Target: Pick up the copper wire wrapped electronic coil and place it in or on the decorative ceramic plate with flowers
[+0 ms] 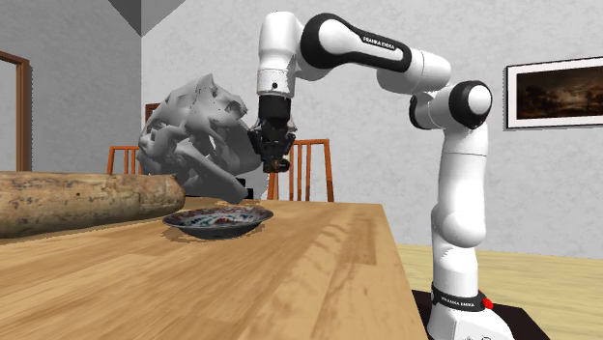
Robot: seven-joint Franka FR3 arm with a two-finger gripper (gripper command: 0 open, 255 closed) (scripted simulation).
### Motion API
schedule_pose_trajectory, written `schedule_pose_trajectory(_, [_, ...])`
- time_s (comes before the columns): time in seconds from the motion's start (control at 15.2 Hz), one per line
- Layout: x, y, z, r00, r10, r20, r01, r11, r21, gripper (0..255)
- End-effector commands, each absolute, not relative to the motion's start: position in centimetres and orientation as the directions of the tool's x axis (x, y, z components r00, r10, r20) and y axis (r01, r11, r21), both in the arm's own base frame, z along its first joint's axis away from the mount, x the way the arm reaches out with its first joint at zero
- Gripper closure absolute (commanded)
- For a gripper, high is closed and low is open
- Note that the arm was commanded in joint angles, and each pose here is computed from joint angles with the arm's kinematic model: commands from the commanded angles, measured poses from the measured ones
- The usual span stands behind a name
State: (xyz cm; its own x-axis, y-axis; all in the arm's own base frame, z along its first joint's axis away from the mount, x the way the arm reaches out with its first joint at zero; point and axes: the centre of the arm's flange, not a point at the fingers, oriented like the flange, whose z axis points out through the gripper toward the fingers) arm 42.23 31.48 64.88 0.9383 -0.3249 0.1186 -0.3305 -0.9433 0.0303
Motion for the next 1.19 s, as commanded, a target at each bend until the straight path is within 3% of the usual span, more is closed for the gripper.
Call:
schedule_pose_trajectory(0.0, [42.3, 33.8, 64.8, 0.937, -0.329, 0.118, -0.335, -0.942, 0.03, 255])
schedule_pose_trajectory(0.73, [43.4, 48.3, 64.6, 0.937, -0.329, 0.118, -0.335, -0.942, 0.03, 255])
schedule_pose_trajectory(1.12, [43.4, 48.3, 61.5, 0.937, -0.329, 0.118, -0.335, -0.942, 0.03, 255])
